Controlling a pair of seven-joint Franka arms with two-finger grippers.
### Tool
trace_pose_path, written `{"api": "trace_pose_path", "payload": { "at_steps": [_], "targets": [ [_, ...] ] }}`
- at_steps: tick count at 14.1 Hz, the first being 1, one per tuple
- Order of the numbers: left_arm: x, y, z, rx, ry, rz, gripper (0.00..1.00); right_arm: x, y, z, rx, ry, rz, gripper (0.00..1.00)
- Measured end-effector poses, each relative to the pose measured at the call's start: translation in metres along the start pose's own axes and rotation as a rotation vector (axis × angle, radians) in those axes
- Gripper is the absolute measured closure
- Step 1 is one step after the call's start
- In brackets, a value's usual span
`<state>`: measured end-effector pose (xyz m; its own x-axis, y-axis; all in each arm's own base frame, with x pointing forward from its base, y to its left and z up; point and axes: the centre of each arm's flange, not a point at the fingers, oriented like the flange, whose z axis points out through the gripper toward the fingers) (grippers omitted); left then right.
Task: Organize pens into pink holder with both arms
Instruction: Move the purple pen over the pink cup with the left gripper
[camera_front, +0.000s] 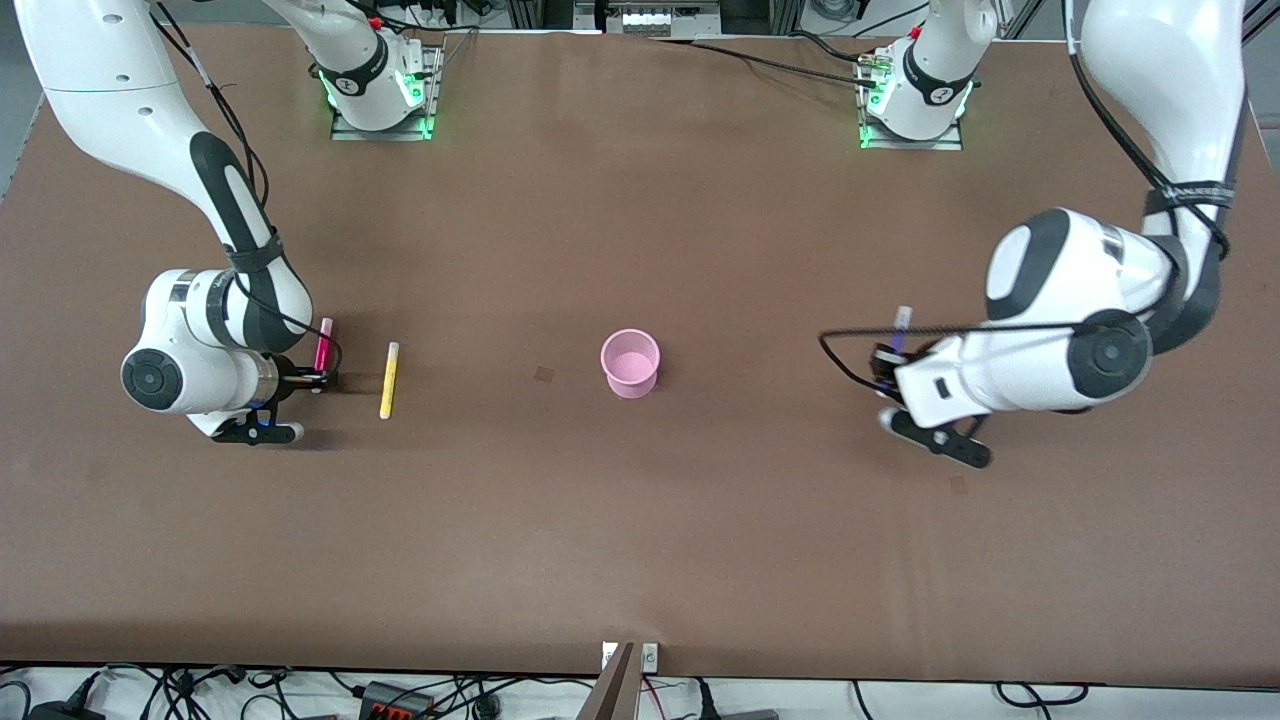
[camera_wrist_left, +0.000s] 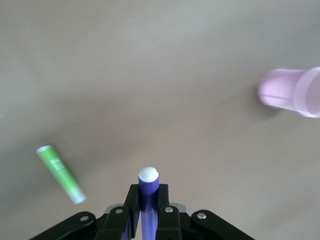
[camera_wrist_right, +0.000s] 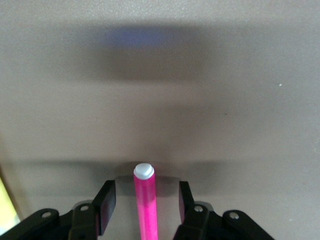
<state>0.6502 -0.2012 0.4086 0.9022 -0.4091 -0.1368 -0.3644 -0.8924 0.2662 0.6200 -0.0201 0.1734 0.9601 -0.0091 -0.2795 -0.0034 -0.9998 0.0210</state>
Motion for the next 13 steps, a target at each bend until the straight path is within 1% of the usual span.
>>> {"api": "trace_pose_path", "payload": {
  "at_steps": [1, 2, 3, 4, 5, 6, 7, 8, 10, 13],
  "targets": [
    [0.002, 0.028, -0.008, -0.022, 0.016, 0.042, 0.82, 0.0, 0.0, 0.001, 0.0, -0.002, 0.0, 0.42],
    [0.002, 0.054, -0.019, -0.038, 0.037, 0.086, 0.82, -0.001, 0.0, 0.002, 0.0, -0.004, 0.0, 0.46],
    [0.002, 0.081, -0.03, -0.051, 0.062, 0.132, 0.82, -0.001, 0.0, 0.002, 0.0, -0.005, 0.0, 0.46],
    [0.002, 0.105, -0.039, -0.064, 0.094, 0.183, 0.82, -0.001, 0.0, 0.003, 0.0, -0.005, -0.001, 0.55],
    [0.004, 0.127, -0.045, -0.077, 0.138, 0.247, 0.82, -0.001, 0.0, 0.002, 0.0, -0.005, -0.001, 0.6],
    [0.005, 0.145, -0.048, -0.086, 0.181, 0.317, 0.82, -0.001, 0.0, 0.002, 0.0, -0.005, -0.001, 0.62],
    [0.006, 0.16, -0.05, -0.09, 0.22, 0.394, 0.82, -0.001, -0.001, 0.001, 0.0, -0.004, -0.002, 0.71],
    [0.008, 0.171, -0.05, -0.091, 0.256, 0.487, 0.82, -0.002, -0.001, 0.001, 0.0, -0.005, -0.002, 0.83],
    [0.014, 0.193, -0.031, -0.094, 0.328, 0.678, 0.82, -0.002, -0.001, 0.001, 0.0, -0.005, -0.01, 0.83],
    [0.022, 0.234, 0.028, -0.107, 0.434, 0.916, 0.82, 0.0, 0.0, -0.002, 0.0, 0.005, -0.052, 0.83]
  ]
}}
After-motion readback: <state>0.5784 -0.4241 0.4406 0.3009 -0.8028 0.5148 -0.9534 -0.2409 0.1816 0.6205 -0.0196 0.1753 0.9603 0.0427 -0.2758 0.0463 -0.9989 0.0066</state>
